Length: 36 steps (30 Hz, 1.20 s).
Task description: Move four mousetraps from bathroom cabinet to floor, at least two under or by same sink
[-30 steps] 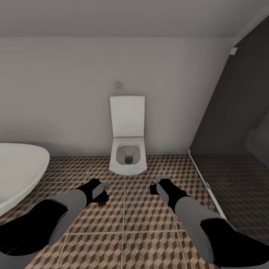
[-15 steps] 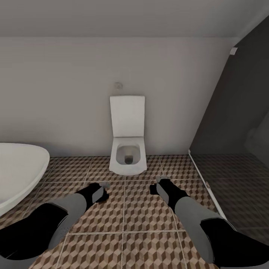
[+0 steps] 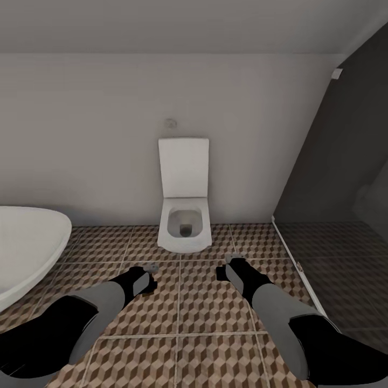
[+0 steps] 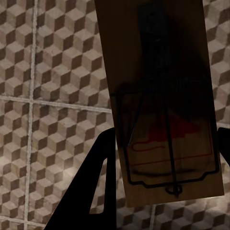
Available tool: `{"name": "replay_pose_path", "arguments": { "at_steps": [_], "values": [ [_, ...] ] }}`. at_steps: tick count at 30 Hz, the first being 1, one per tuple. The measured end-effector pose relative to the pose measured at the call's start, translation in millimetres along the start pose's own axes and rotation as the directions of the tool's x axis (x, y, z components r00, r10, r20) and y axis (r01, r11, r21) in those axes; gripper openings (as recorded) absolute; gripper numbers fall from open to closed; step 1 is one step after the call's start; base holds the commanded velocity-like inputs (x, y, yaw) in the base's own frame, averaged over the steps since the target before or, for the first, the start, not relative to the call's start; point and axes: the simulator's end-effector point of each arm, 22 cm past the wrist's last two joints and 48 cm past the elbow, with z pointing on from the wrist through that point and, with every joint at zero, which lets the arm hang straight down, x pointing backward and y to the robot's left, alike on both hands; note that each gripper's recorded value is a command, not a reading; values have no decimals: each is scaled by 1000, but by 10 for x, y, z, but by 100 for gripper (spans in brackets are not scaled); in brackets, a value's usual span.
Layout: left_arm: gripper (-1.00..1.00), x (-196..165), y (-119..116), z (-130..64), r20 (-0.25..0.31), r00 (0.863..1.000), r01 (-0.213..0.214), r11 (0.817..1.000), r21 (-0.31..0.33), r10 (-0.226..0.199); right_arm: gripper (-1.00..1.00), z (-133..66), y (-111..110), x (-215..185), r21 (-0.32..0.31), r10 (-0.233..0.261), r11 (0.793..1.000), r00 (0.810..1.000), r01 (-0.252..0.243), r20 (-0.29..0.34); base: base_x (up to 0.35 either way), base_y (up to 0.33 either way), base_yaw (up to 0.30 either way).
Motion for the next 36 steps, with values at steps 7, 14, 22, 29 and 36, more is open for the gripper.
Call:
{"name": "replay_pose_path", "arguments": {
  "at_steps": [7,14,22,29,36],
  "values": [
    [-100,9,-73,-14,0,1000,-4,1000,9,4,-100,0,2,0,-1,1,1000,1000,-1,0,0,0,0],
    [-100,36,-92,34,-1,1000,-5,1000,10,5,-100,46,1,22,-1,1,1000,1000,-1,0,0,0,0],
    [-100,87,-110,163,-2,1000,-5,1000,11,5,-100,170,-2,83,-1,1,1000,1000,-1,0,0,0,0],
    [-100,133,-132,276,-1,1000,-6,1000,12,6,-100,280,-5,140,-1,1,1000,1000,-1,0,0,0,0],
    [-100,180,-147,393,-1,1000,-6,1000,12,6,-100,391,-9,199,-1,0,1000,1000,0,1,0,0,0]
  ]
}}
